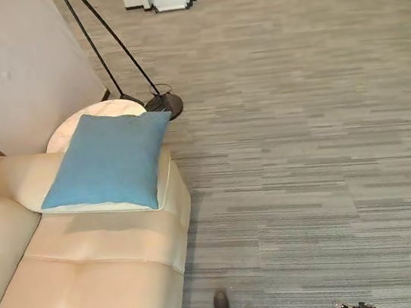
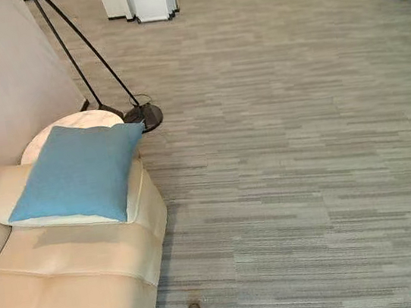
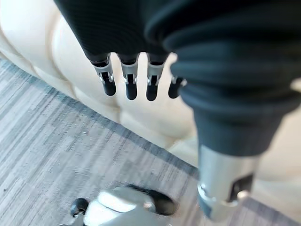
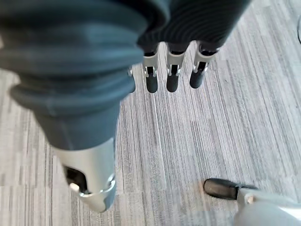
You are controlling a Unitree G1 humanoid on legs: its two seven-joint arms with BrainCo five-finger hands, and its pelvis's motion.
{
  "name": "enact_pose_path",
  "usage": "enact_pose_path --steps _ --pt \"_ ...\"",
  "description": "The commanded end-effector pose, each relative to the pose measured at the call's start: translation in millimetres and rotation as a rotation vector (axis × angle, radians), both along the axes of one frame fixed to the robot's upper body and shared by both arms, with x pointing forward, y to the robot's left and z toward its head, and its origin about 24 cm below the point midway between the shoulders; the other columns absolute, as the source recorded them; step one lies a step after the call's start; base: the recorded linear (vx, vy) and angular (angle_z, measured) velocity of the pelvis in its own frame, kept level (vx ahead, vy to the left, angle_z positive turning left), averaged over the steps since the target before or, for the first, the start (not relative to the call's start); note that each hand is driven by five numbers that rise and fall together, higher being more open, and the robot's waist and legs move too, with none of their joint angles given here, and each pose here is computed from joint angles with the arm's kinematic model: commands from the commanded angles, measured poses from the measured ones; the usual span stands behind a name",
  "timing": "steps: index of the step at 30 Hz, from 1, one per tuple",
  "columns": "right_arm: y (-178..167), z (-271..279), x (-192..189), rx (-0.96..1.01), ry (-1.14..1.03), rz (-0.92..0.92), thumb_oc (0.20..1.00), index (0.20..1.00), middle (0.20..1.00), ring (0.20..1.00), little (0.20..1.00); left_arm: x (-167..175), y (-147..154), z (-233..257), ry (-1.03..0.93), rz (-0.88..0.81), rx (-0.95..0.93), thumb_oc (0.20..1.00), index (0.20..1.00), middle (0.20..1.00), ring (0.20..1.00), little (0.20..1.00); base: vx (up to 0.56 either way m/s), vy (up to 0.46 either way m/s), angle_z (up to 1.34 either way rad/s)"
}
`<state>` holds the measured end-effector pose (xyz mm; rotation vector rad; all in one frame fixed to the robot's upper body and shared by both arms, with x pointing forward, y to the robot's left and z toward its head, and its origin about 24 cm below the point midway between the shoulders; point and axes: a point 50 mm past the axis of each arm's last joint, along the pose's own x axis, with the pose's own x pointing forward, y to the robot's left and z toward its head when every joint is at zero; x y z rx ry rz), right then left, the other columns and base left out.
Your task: Pick up all the scattered cushions and arrange them neatly on the sofa.
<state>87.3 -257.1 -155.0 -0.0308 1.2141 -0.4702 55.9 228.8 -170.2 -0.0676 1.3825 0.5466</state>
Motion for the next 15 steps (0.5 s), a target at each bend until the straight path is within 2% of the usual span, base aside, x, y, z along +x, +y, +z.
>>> enact_pose_path --steps 1,7,12,15 --pt "1.9 9.5 31.4 0.010 -0.122 -0.006 1.000 1.000 1.000 1.000 1.000 25.6 22.6 10.2 -0.060 -0.096 0.089 1.000 1.000 1.000 1.000 1.000 0.22 0.275 -0.27" --pt "6.2 5.7 26.0 0.026 -0.093 0.007 1.000 1.000 1.000 1.000 1.000 44.9 26.2 15.6 -0.113 -0.140 0.104 1.000 1.000 1.000 1.000 1.000 0.26 0.122 0.18" --pt "5.9 2.9 18.9 0.032 -0.074 -0.038 1.000 1.000 1.000 1.000 1.000 53.6 28.6 18.2 -0.134 -0.132 0.109 1.000 1.000 1.000 1.000 1.000 0.40 -0.142 0.01" --pt "7.7 0.2 10.9 0.037 -0.049 -0.018 1.000 1.000 1.000 1.000 1.000 44.7 24.3 14.6 -0.120 -0.107 0.092 1.000 1.000 1.000 1.000 1.000 0.42 -0.189 1.07"
